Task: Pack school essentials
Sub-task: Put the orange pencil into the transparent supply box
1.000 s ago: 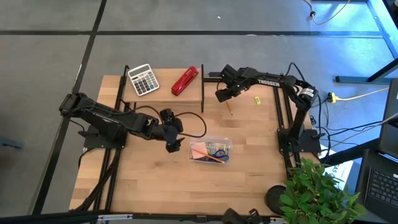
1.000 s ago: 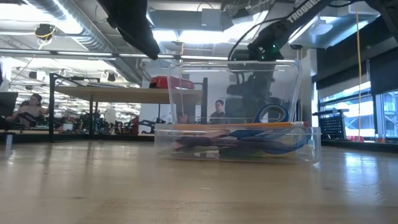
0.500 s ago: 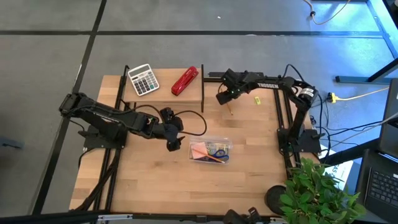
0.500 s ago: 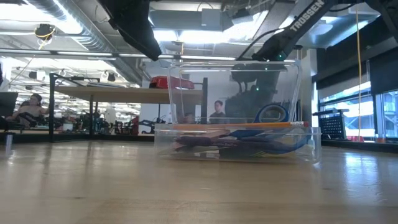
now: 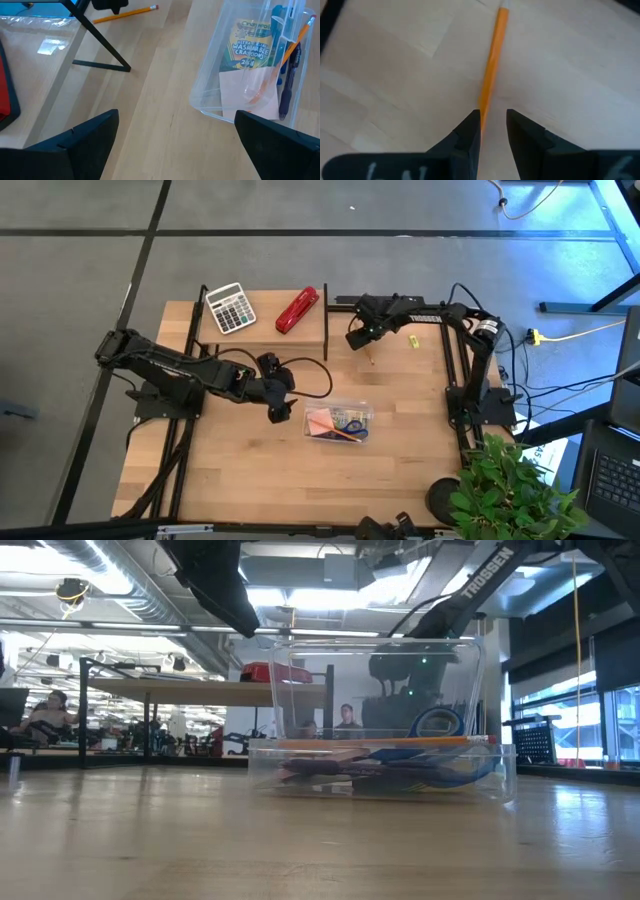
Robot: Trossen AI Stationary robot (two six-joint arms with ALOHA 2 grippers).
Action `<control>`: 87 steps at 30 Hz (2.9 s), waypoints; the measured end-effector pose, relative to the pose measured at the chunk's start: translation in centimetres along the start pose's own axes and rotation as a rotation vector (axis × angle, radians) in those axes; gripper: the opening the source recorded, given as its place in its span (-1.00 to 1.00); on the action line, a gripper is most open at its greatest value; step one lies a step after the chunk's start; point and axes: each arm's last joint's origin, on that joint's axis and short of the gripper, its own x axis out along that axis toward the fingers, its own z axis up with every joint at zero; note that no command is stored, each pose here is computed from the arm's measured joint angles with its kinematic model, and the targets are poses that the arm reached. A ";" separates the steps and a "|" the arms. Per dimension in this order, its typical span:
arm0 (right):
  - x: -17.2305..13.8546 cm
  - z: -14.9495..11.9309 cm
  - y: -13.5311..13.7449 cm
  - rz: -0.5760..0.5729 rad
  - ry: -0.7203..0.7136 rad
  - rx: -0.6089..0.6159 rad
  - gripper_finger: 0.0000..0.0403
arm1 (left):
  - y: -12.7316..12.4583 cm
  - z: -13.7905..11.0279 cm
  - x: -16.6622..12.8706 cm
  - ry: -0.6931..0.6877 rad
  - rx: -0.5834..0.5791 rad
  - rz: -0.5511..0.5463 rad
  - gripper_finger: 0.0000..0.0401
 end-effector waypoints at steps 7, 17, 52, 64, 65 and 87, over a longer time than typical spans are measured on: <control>1.2 -0.2 0.1 0.001 0.031 -0.005 -0.52 | 0.0 0.0 0.0 0.000 0.000 0.000 0.96; 1.4 -0.2 0.1 -0.001 0.034 -0.005 -0.60 | 0.0 0.0 0.0 0.000 0.000 0.000 0.96; -1.4 2.2 1.2 0.027 0.074 -0.116 -0.99 | 0.0 0.0 0.0 0.000 0.000 -0.001 0.96; -4.6 3.2 1.7 -0.010 0.167 -0.193 -1.00 | 0.0 0.0 0.0 0.000 0.000 -0.001 0.96; -5.0 3.4 1.8 -0.015 0.167 -0.198 -1.00 | 0.0 0.0 0.0 0.000 0.000 -0.001 0.96; -13.4 4.8 5.6 -0.123 0.097 -0.284 -1.00 | 0.0 0.0 0.0 0.001 0.001 -0.001 0.96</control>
